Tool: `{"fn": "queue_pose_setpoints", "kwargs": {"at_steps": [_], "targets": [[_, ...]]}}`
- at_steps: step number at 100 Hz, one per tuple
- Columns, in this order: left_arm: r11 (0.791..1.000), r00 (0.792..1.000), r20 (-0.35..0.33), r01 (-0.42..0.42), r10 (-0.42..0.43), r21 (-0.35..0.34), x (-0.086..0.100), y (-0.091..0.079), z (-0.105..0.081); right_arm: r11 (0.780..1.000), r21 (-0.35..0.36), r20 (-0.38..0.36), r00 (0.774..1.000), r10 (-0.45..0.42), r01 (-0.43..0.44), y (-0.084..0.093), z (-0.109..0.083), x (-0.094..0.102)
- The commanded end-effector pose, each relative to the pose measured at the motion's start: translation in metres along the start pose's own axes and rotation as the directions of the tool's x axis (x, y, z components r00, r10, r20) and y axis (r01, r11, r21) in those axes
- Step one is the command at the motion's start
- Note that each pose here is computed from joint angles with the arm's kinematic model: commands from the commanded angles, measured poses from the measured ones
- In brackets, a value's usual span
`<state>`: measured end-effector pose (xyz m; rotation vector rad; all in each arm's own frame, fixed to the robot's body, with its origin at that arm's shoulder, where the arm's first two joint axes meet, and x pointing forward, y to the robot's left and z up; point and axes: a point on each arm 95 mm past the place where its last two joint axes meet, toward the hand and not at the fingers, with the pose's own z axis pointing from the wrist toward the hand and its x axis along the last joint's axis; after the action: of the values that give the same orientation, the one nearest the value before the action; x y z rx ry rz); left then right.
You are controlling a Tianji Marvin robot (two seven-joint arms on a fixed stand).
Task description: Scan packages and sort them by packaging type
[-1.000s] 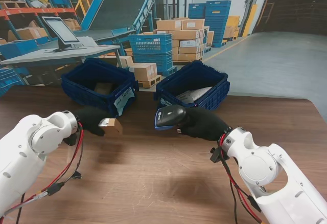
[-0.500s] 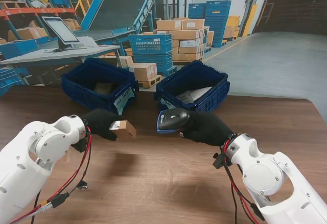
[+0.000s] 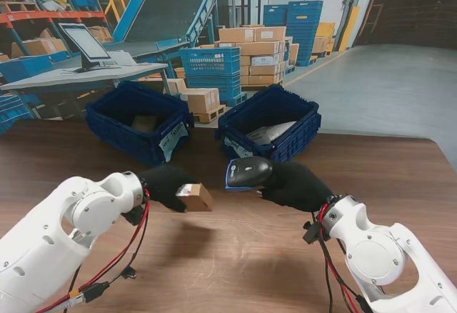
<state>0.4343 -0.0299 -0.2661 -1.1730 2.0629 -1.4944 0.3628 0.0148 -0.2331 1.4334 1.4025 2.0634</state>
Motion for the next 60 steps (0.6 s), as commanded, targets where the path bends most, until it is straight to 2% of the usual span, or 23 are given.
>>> {"fn": "queue_pose_setpoints", "kwargs": {"at_steps": [1, 26, 60], "targets": [[1.0, 1.0, -0.028, -0.004, 0.004, -0.003, 0.015, -0.001, 0.004, 1.0, 0.009, -0.01, 1.0, 0.007, -0.007, -0.004, -0.002, 0.003], [0.997, 0.997, -0.042, -0.071, 0.07, -0.02, 0.03, 0.001, 0.017, 1.0, -0.005, -0.007, 1.0, 0.012, -0.012, -0.002, -0.008, 0.0], [0.997, 0.998, 0.013, -0.067, 0.067, -0.034, 0.038, 0.003, 0.045, 0.999, -0.031, 0.008, 1.0, 0.029, -0.029, 0.001, -0.013, -0.005]]}}
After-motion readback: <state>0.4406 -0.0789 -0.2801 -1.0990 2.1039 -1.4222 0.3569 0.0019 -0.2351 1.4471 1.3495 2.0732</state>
